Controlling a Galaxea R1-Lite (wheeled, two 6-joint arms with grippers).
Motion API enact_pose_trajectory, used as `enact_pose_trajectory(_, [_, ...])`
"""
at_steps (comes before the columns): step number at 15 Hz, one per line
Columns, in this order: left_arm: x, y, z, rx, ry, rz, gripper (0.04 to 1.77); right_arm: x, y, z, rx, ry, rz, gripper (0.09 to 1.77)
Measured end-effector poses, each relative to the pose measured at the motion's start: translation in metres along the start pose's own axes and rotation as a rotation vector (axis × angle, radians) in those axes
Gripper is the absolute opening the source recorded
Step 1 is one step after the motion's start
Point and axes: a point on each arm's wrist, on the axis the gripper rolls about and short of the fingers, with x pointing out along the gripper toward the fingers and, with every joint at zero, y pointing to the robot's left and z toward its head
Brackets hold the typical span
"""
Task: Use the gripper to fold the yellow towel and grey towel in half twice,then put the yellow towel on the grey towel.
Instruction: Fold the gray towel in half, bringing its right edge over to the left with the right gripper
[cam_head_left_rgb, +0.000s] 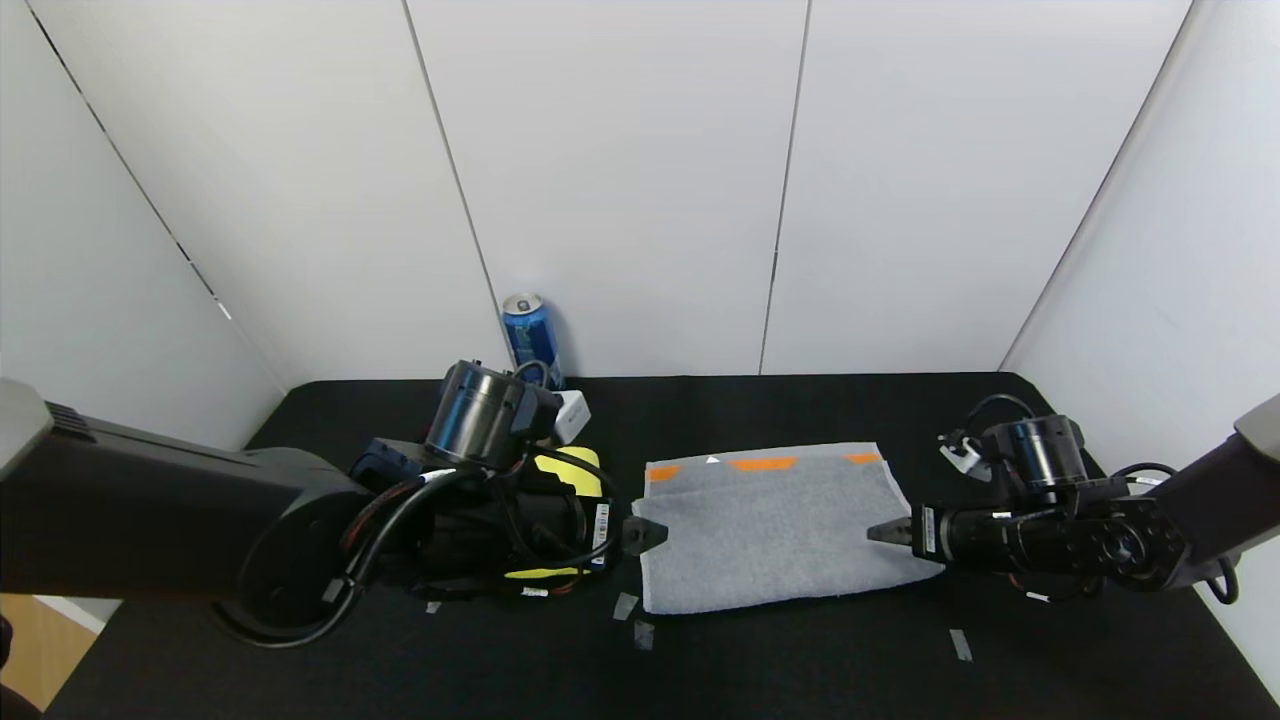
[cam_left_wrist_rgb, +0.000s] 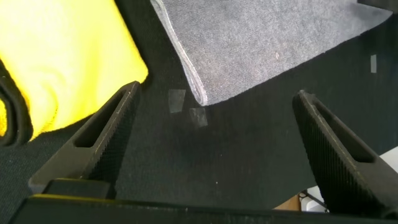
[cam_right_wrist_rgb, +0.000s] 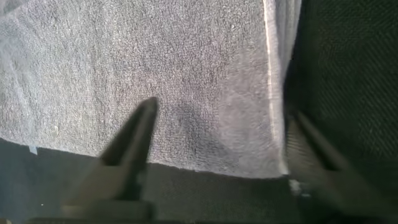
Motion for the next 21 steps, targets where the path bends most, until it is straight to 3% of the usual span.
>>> enact_pose_trajectory(4, [0.001, 0.000, 0.000, 0.000, 0.000, 0.001, 1.72, 0.001, 0.002, -0.002, -0.001, 0.005, 0.000, 0.79])
enact_pose_trajectory(5, [0.001, 0.000, 0.000, 0.000, 0.000, 0.000, 1.72, 0.002, 0.002, -0.002, -0.003, 0.005, 0.001, 0.54])
enact_pose_trajectory(6, [0.001, 0.000, 0.000, 0.000, 0.000, -0.001, 1.72, 0.002, 0.002, -0.002, -0.003, 0.006, 0.000, 0.13])
enact_pose_trajectory(13, [0.001, 0.000, 0.001, 0.000, -0.002, 0.000, 1.72, -0.005, 0.004, 0.000, -0.003, -0.006, 0.005, 0.16])
enact_pose_trajectory(21, [0.000, 0.000, 0.002, -0.001, -0.001, 0.001, 1.72, -0.046, -0.006, 0.021, 0.030, -0.107, -0.015, 0.16])
